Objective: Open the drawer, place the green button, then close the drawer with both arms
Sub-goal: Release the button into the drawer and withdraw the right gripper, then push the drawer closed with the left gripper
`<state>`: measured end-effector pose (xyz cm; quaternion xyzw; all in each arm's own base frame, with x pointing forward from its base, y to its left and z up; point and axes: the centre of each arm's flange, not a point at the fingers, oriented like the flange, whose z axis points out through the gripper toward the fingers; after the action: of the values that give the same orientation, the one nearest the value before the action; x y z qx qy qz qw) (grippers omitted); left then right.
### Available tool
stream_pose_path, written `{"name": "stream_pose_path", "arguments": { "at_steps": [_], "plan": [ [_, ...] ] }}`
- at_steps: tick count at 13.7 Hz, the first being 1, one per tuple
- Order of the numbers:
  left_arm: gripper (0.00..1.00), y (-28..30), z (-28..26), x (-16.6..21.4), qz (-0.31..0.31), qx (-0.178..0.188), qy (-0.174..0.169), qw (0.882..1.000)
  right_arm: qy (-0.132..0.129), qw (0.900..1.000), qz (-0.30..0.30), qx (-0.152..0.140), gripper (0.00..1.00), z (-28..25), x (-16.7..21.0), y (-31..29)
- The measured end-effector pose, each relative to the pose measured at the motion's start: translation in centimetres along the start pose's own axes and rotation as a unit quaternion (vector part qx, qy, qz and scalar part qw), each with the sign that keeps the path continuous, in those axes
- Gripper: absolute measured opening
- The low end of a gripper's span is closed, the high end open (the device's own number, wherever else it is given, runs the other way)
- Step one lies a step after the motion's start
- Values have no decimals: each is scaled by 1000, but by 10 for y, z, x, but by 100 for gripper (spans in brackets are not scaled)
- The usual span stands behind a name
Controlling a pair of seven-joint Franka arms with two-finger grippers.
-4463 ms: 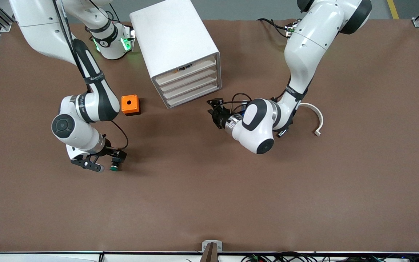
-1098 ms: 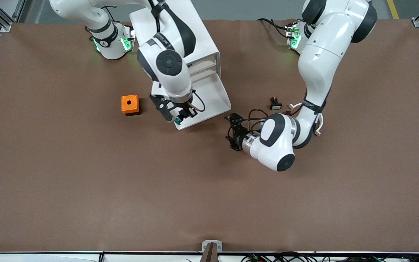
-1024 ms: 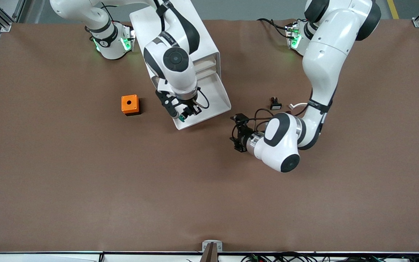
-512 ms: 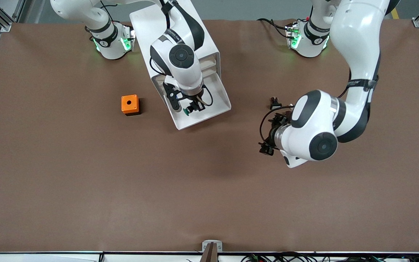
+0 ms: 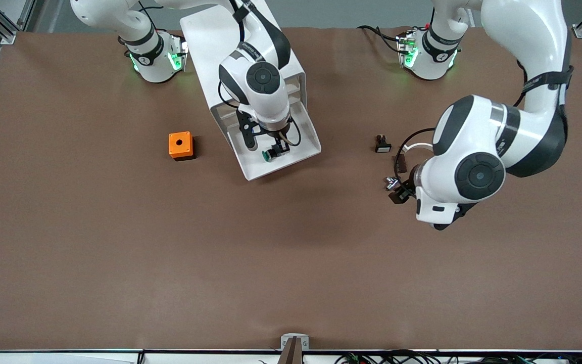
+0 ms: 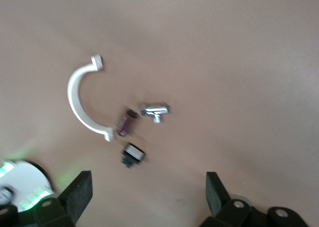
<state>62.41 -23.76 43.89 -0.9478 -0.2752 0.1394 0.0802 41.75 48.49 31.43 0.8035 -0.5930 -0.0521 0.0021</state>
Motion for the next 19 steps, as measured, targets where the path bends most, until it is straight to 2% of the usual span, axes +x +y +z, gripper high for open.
{"name": "stream_pose_path", "arguments": {
  "at_steps": [3,6,10,12,14,19],
  "plan": [
    [100,-27,-26,4,51,1,24,998,-3,1000,-11,6,98,-11,0,-6],
    [100,-64,-47,8,104,0,40,994,7,996,-84,-27,100,-38,26,-25],
    [100,-80,-33,0,155,-28,84,984,-1,982,-175,-73,100,-96,107,-60],
    [100,-66,-13,-11,175,-32,91,980,-9,970,-223,-94,100,-123,154,-71],
    [100,-37,11,-29,204,-35,91,974,-10,956,-275,-104,100,-148,210,-77],
    [100,57,80,-76,224,-66,98,967,-15,908,-402,-113,100,-197,349,-67]
  ]
}}
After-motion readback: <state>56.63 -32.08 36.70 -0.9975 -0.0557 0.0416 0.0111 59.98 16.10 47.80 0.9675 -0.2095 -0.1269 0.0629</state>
